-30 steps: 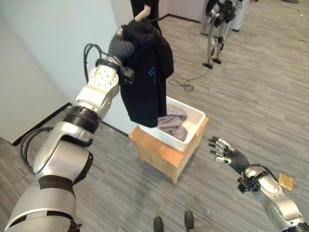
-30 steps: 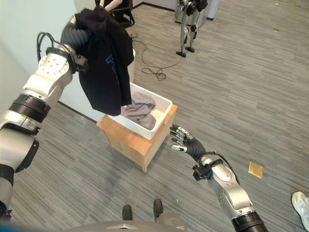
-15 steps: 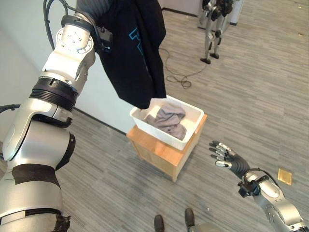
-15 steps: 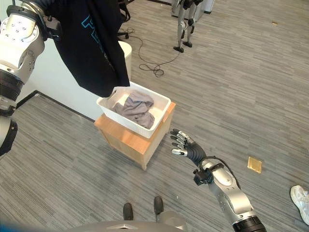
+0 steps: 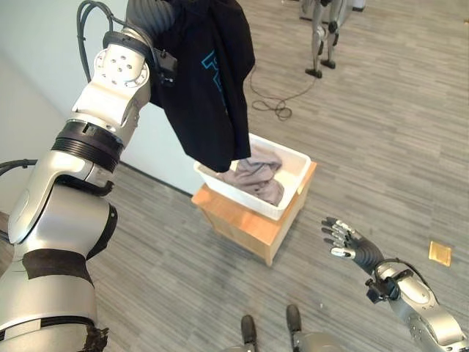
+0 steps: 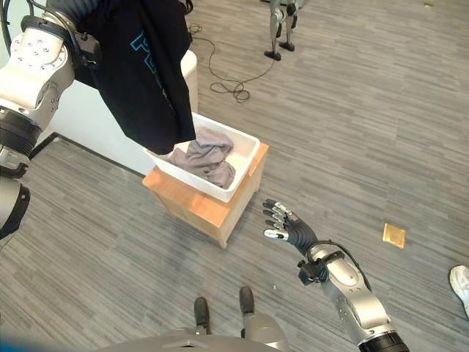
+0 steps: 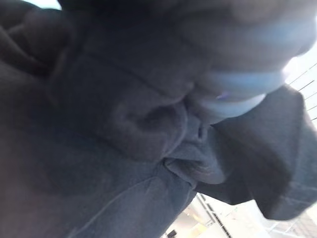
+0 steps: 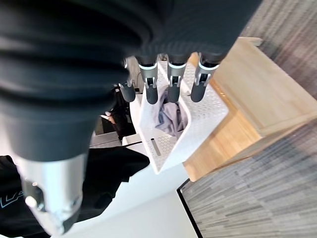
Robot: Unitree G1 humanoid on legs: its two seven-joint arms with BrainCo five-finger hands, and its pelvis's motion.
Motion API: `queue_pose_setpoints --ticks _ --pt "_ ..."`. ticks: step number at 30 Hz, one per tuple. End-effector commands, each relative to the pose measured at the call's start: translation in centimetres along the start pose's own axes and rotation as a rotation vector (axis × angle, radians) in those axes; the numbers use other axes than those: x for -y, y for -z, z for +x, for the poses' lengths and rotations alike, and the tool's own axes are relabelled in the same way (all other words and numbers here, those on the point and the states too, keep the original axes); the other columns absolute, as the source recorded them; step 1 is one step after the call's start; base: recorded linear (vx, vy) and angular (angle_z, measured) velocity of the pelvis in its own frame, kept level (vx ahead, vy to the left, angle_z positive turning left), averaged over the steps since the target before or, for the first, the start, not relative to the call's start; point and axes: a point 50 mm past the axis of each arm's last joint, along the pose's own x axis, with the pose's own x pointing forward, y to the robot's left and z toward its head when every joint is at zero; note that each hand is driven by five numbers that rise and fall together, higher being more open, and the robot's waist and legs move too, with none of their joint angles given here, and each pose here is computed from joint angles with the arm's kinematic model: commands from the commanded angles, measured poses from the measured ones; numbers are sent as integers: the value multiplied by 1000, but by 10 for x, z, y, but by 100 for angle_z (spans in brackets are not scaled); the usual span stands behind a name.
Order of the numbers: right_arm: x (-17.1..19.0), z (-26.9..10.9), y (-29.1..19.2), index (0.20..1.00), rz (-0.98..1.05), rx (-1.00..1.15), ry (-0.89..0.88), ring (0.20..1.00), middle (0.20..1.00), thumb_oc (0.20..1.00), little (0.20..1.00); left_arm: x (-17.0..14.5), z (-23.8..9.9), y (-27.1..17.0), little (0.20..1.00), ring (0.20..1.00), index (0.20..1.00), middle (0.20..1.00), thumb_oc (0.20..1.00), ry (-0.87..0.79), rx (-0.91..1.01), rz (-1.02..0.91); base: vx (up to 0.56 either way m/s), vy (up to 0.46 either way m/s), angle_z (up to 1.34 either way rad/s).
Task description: Pick up bed clothes into laundry basket.
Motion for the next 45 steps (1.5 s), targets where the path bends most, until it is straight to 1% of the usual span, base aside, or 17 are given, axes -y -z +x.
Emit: queue_pose_setpoints --ticks 1,12,16,22,31,33,34,35,36,41,45 --pt "9 -3 -29 1000 -42 137 26 1000 1000 1000 1000 -15 15 -56 200 200 200 200 200 -79 196 -31 13 9 -10" --pt "9 -9 -29 1000 -40 127 17 1000 1000 1000 1000 -10 15 -61 200 200 200 200 200 -68 220 -52 -5 -1 -20" --pt "10 -11 -30 1000 -57 122 22 1000 1000 1000 1000 -5 18 -55 200 200 200 200 200 -71 184 -48 -91 -30 -4" --pt "5 -8 -31 1000 -24 155 27 1000 1000 1000 1000 19 19 -46 200 200 200 200 200 -24 159 -42 -35 -14 0" --pt "2 -15 -19 1000 -13 114 38 1000 1000 1000 1000 41 16 -30 200 200 200 200 200 7 115 -61 -13 13 -7" --pt "3 -18 -18 1000 -14 107 39 1000 1000 1000 1000 48 15 -26 520 520 520 520 520 28 101 -62 0 0 0" --pt "4 -19 -18 1000 -15 101 41 1000 1000 1000 1000 49 15 -22 727 727 727 727 727 41 80 -41 0 0 0" --pt "4 -19 -18 1000 -15 101 41 1000 1000 1000 1000 49 15 -22 727 727 727 727 727 42 80 -41 0 0 0" --pt "5 -21 -16 1000 -21 92 44 1000 1000 1000 1000 48 16 -21 1000 1000 1000 1000 1000 51 77 2 0 0 0" --pt "9 -22 -16 1000 -28 84 52 1000 1000 1000 1000 44 21 -39 1000 1000 1000 1000 1000 53 123 40 1 -6 2" --pt "10 -24 -12 1000 -21 67 57 1000 1000 1000 1000 37 22 -43 1000 1000 1000 1000 1000 50 131 62 5 -16 4"
